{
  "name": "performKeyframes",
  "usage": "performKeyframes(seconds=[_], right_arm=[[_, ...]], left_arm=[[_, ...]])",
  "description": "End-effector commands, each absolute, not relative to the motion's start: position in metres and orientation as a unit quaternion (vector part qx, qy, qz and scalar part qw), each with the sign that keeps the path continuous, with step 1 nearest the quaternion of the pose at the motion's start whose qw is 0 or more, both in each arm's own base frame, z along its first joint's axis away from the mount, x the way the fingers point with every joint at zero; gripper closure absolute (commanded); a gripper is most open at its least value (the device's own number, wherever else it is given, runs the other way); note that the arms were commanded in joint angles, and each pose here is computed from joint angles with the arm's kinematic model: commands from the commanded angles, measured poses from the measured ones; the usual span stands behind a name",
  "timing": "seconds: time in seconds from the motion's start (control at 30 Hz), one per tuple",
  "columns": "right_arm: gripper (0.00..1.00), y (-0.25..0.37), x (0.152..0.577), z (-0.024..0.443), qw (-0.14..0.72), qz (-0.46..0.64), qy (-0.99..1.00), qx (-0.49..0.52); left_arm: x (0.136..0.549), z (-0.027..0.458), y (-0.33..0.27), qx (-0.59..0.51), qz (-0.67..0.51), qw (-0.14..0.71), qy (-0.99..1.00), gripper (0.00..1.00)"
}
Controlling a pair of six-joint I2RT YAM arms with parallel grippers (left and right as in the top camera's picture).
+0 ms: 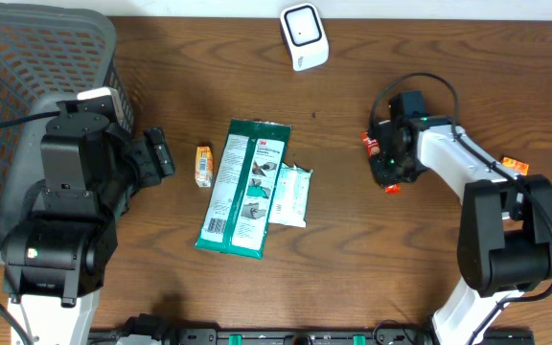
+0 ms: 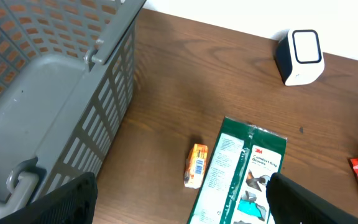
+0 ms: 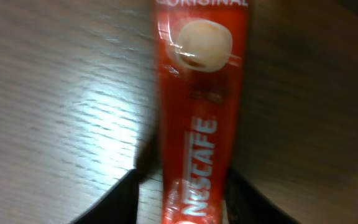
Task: Scan the item barcode
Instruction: 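Lift the Nescafe stick and carry it right, turning its label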
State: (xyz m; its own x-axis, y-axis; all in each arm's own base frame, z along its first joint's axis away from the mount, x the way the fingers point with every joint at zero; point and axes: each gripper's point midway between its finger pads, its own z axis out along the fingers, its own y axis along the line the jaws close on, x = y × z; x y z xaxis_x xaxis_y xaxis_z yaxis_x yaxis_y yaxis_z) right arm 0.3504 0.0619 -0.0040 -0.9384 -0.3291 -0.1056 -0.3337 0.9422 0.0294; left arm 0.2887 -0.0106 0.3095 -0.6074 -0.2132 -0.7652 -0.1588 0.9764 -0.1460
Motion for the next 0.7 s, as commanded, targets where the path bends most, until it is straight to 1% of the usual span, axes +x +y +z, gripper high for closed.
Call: performKeyframes(seconds=[0.0,0.1,0.33,0.4,0.47,0.5,0.53,0.67], right_arm=[[0.51,0.075,0.329,-0.029,0.003,0.040,0.983,-0.180],[0.51,0.075,0.324,-0.030,-0.007,0.034,0.983,-0.183],[0.54,0.073,0.314,-0.037,-0.017,0.034,0.983,-0.180],[0.57,0.073,0.314,-0.038,-0.014,0.034,0.983,-0.180],[0.69,0.073,0.315,-0.039,-0.012,0.034,0.983,-0.180],[0.87,0.073,0.315,-0.039,-0.011,0.034,0.983,-0.180],[0.99,0.073,0.316,-0.039,-0.011,0.034,0.983,-0.180],[0.99,0.073,0.314,-0.039,-0.013,0.034,0.983,-0.180]], left_arm=[[0.289,0.314,-0.008,-0.110,-0.030,0.436,0.893,0.13],[0.289,0.314,-0.008,-0.110,-0.030,0.436,0.893,0.13],[0.289,0.314,-0.008,-0.110,-0.030,0.436,0.893,0.13],[0.289,0.314,-0.008,-0.110,-0.030,0.436,0.893,0.13],[0.289,0.314,-0.008,-0.110,-0.030,0.436,0.893,0.13],[0.289,0.314,-0.008,-0.110,-0.030,0.436,0.893,0.13],[0.289,0.314,-0.008,-0.110,-0.030,0.436,0.893,0.13],[0.289,0.314,-0.008,-0.110,-0.030,0.436,0.893,0.13]])
